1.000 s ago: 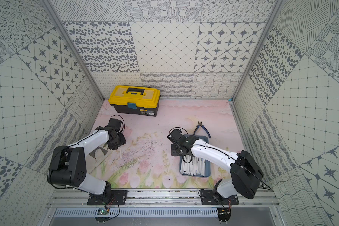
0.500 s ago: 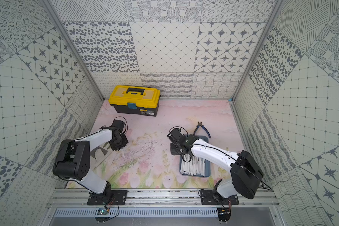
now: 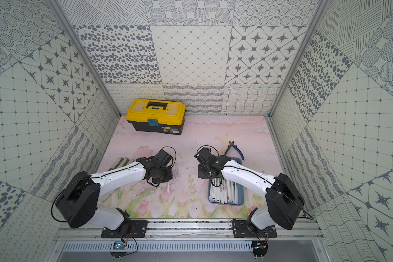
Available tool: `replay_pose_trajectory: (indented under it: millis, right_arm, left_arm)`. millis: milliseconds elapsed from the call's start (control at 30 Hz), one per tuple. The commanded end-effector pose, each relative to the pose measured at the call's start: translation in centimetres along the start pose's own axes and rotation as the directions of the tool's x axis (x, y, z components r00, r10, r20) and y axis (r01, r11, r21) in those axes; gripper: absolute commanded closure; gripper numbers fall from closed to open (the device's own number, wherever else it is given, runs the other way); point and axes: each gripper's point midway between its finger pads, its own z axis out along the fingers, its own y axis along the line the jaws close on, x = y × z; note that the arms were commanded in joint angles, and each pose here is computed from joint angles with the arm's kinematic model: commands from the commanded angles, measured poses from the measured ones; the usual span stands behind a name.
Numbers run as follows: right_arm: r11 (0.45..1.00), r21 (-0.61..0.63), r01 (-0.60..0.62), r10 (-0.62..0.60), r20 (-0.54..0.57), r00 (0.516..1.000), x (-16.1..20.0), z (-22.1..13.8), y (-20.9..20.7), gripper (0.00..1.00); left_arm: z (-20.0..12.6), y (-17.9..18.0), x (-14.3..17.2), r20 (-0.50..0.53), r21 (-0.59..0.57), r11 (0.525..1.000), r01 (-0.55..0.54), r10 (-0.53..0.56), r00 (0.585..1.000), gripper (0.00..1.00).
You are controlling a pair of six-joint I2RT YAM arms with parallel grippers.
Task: Put the straws into the storage box
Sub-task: Move the straw to the center of the board, then pick up the straw from the center of the board.
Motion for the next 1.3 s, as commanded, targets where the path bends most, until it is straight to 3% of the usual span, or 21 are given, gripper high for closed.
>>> replay_pose_trajectory:
  millis: [0,100,167,233,300,400,467,567,733,1033,1267]
  right_arm:
    - [0.998,-0.045,-0.039,0.040,0.017,0.999,-0.9,0.3,1.6,0.73]
    - [0.999,-0.034,-0.038,0.039,0.003,0.999,-0.6,0.8,2.4,0.72]
    - [0.999,-0.025,-0.037,0.037,-0.008,0.999,-0.3,1.3,3.2,0.71]
    - [0.999,-0.019,-0.027,0.026,-0.019,0.999,0.1,1.8,4.2,0.69]
    - [1.000,-0.003,0.002,-0.002,-0.023,1.000,0.5,2.3,5.5,0.69]
    - [1.000,0.014,0.022,-0.022,-0.037,0.999,0.9,3.3,7.2,0.66]
    - [0.999,0.022,0.029,-0.028,-0.043,0.999,1.1,4.1,8.0,0.64]
    - [0.997,0.052,0.059,-0.056,-0.058,0.997,1.2,5.2,8.4,0.64]
    - [0.991,0.072,0.117,-0.108,-0.124,0.986,2.1,7.3,8.7,0.65]
    - [0.986,0.087,0.140,-0.124,-0.168,0.978,2.7,9.0,8.8,0.80]
    - [0.986,0.057,0.158,-0.152,-0.089,0.984,1.0,5.7,8.8,0.92]
  left_arm:
    - [-0.1,-6.2,3.6,-0.059,0.169,0.982,0.088,-0.079,0.995,1.00]
    - [-0.7,-8.3,4.5,-0.069,0.231,0.971,0.058,-0.043,0.997,0.92]
    - [-1.9,-8.4,4.6,-0.059,0.245,0.969,0.041,-0.027,0.998,0.80]
    - [-3.4,-6.4,3.8,0.000,0.185,0.983,0.020,-0.020,1.000,0.73]
    - [-5.3,-2.4,2.2,0.073,0.054,0.999,0.010,-0.014,0.997,0.68]
    - [-7.4,1.8,-0.4,0.152,0.008,0.998,0.062,-0.062,0.986,0.66]
    - [-8.9,2.8,-1.6,0.218,0.022,0.998,0.062,-0.065,0.974,0.65]
    - [-10.0,3.2,-2.4,0.257,0.031,0.999,0.043,-0.049,0.965,0.64]
    - [-9.3,2.5,-2.3,0.238,0.070,0.997,0.030,-0.046,0.970,0.63]
    - [-9.1,2.1,-2.7,0.247,0.084,0.996,0.017,-0.037,0.968,0.63]
    - [-10.0,2.7,-3.8,0.284,0.063,0.998,0.002,-0.020,0.959,0.63]
